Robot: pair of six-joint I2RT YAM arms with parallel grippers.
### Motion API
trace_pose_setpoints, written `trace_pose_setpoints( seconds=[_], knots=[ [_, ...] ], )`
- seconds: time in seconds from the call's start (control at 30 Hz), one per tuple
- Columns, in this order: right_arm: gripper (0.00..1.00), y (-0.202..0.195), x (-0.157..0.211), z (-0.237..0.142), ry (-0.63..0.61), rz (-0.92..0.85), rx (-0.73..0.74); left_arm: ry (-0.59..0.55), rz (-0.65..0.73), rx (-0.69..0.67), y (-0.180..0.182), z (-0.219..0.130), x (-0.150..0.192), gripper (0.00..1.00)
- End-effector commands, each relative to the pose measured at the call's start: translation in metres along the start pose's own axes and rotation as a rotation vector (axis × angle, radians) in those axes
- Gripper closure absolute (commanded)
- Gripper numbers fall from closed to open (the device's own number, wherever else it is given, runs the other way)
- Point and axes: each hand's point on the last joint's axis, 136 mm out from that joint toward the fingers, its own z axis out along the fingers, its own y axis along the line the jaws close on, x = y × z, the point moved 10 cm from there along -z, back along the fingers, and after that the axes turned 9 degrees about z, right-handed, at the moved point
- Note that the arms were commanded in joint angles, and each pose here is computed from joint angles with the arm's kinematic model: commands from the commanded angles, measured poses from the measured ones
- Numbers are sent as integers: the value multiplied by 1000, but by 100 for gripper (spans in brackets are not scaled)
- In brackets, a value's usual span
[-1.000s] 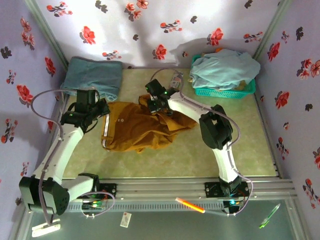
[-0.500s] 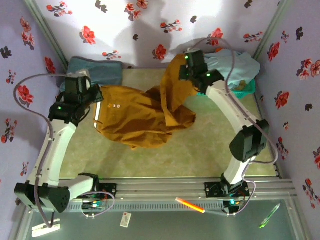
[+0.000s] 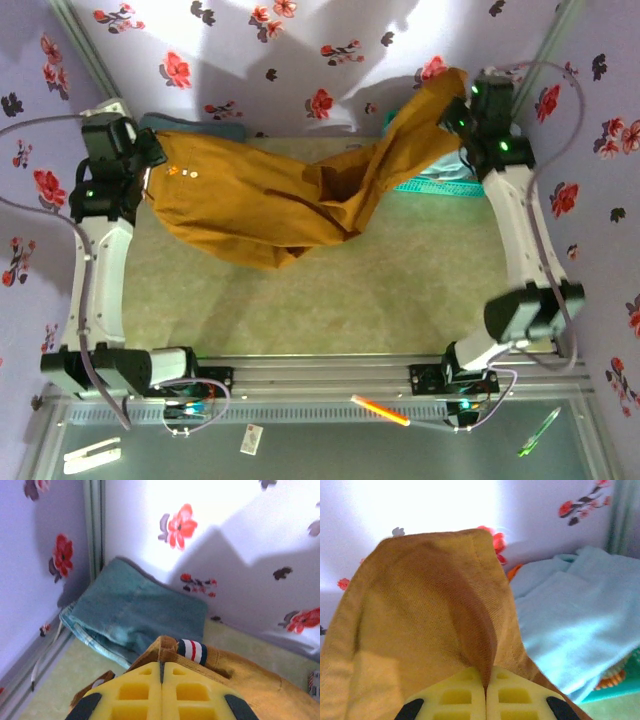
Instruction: Fold and stack the trousers
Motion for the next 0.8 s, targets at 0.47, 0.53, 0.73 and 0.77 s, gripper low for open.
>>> trace_pose_setpoints(
  seconds=[0.47,0.53,0.73,0.77],
  knots=[
    [24,-210,127,-74,-36,470,441,-56,-416,-121,62,-84,134,97],
    [25,-203,122,-79,-15,459,414,8,-433,-60,57,-78,140,83],
    [23,-169,118,-75,124,447,154,157,-454,39,49,-59,154,30],
    [22,-162,122,-71,171,439,123,175,-462,60,47,-55,153,26]
  ],
)
